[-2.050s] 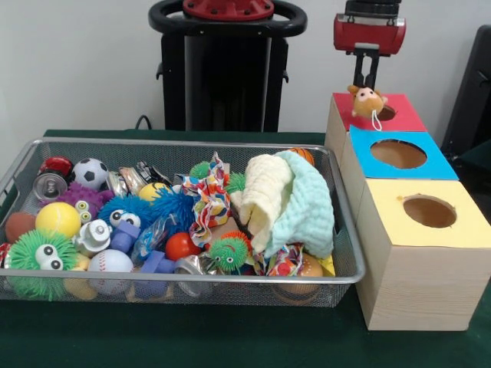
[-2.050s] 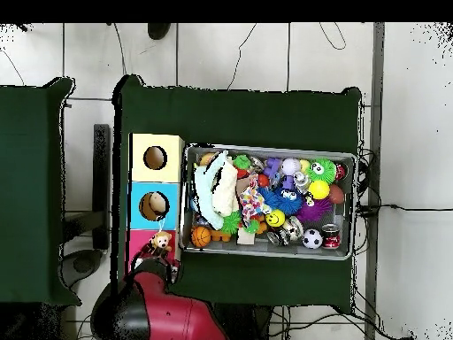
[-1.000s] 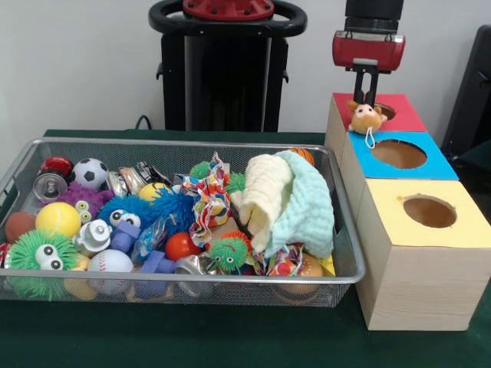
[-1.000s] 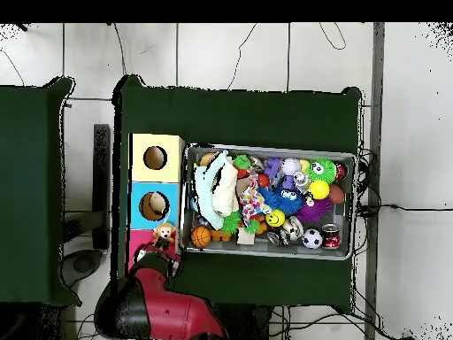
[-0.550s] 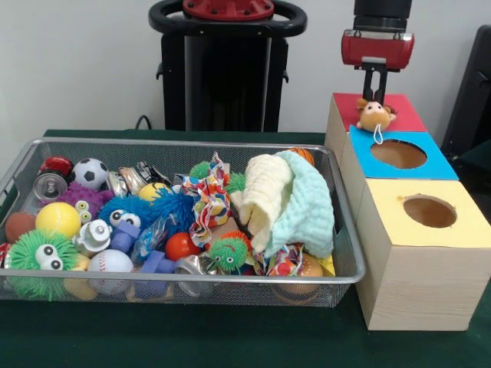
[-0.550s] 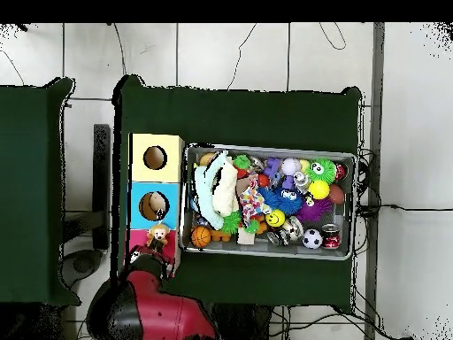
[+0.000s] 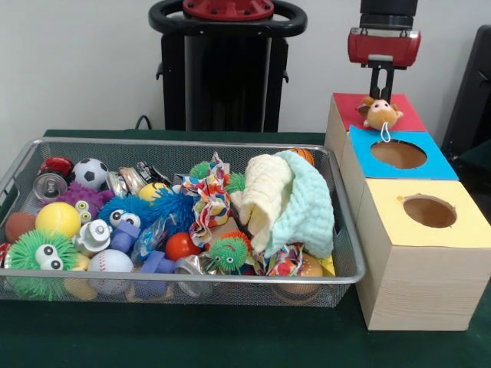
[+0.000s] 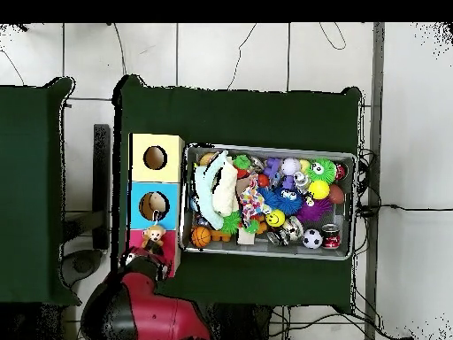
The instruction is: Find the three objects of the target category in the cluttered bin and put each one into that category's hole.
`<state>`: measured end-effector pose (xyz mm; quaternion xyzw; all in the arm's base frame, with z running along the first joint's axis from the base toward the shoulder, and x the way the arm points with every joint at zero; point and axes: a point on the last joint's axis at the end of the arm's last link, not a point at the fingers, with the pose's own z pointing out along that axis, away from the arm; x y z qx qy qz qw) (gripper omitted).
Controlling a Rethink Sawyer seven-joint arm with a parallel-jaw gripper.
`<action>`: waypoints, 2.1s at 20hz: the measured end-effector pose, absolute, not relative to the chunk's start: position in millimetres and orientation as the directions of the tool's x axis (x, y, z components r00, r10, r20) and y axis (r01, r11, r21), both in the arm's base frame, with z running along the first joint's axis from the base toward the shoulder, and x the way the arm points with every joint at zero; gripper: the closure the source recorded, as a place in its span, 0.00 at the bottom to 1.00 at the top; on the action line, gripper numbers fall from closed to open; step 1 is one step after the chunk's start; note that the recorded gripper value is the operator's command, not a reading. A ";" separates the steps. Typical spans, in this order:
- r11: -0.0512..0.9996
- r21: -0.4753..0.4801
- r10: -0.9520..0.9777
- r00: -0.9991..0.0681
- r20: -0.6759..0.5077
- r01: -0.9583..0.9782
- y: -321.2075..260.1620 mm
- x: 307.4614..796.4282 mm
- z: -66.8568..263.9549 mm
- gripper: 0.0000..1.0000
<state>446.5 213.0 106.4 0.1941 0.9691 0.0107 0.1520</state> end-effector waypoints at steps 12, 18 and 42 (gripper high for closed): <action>0.933 0.056 0.356 -0.896 -0.267 0.354 228.2 427.7 95.7 1.00; 0.932 0.043 0.357 -0.893 -0.274 0.360 229.3 423.7 96.5 1.00; 0.921 0.029 0.383 -0.894 -0.232 0.387 206.2 418.3 86.1 1.00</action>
